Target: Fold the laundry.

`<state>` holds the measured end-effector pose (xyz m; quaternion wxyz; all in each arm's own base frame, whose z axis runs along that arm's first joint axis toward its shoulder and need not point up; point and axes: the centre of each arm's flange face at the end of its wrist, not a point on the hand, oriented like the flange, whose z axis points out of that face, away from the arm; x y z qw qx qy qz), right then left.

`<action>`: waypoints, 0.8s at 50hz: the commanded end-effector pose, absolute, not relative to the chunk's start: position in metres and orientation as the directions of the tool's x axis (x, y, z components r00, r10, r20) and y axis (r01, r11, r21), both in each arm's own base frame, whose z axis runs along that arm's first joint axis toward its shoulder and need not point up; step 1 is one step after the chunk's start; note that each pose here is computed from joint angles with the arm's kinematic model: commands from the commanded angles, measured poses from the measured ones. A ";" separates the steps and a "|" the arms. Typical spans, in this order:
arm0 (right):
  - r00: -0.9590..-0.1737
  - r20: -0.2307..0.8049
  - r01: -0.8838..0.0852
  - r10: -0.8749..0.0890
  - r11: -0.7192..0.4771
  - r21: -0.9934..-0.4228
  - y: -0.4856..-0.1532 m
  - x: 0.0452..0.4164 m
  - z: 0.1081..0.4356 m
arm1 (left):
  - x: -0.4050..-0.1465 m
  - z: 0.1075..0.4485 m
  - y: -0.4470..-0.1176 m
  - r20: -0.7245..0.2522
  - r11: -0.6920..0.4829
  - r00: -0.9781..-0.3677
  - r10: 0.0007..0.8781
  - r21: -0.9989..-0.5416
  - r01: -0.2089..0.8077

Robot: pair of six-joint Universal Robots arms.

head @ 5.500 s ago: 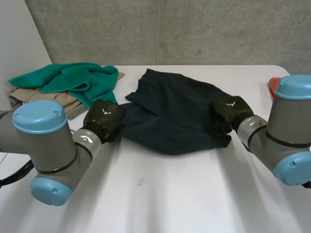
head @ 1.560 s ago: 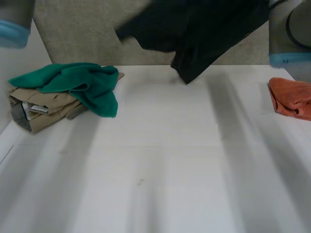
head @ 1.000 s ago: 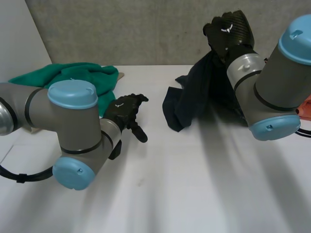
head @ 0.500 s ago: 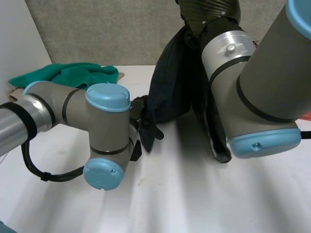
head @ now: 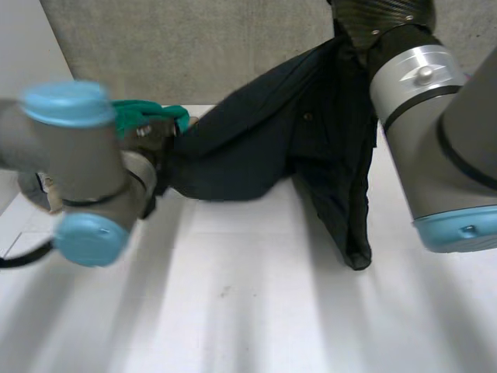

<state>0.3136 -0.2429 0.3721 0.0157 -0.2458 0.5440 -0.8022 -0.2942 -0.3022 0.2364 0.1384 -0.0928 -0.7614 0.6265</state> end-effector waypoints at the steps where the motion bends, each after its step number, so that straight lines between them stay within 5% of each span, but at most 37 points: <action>1: -0.855 0.449 -0.334 -0.260 -0.387 -0.859 -0.255 0.284 0.375 | -0.257 0.381 -0.255 -0.165 -0.251 -0.859 0.485 -0.967 0.044; 5: -0.836 0.485 -0.382 -0.258 -0.362 -0.851 -0.257 0.269 0.376 | -0.238 0.437 -0.222 -0.243 -0.403 -0.867 0.435 -0.914 0.054; 10: -0.816 0.509 -0.428 -0.275 -0.306 -0.850 -0.263 0.256 0.369 | -0.239 0.445 -0.217 -0.270 -0.369 -0.844 0.464 -0.925 0.093; 20: -0.784 0.477 -0.443 -0.399 -0.179 -0.878 -0.281 0.268 0.318 | -0.268 0.374 -0.278 -0.363 -0.183 -0.798 0.480 -0.932 0.314; 27: -0.804 0.407 -0.376 -0.433 -0.160 -0.913 -0.298 0.290 0.291 | -0.284 0.344 -0.306 -0.376 -0.133 -0.798 0.471 -0.925 0.357; 31: -0.844 0.364 -0.297 -0.395 -0.221 -0.929 -0.316 0.303 0.291 | -0.295 0.347 -0.317 -0.377 -0.185 -0.801 0.466 -0.926 0.328; 34: -0.882 0.343 -0.230 -0.324 -0.339 -0.912 -0.333 0.314 0.307 | -0.306 0.373 -0.330 -0.380 -0.330 -0.822 0.424 -0.910 0.251; 38: -0.939 0.293 -0.146 -0.178 -0.565 -0.812 -0.356 0.320 0.354 | -0.308 0.433 -0.339 -0.337 -0.575 -0.883 0.326 -0.812 0.098; 40: -0.969 0.225 -0.090 -0.104 -0.695 -0.713 -0.361 0.317 0.390 | -0.302 0.474 -0.336 -0.265 -0.697 -0.921 0.285 -0.717 -0.009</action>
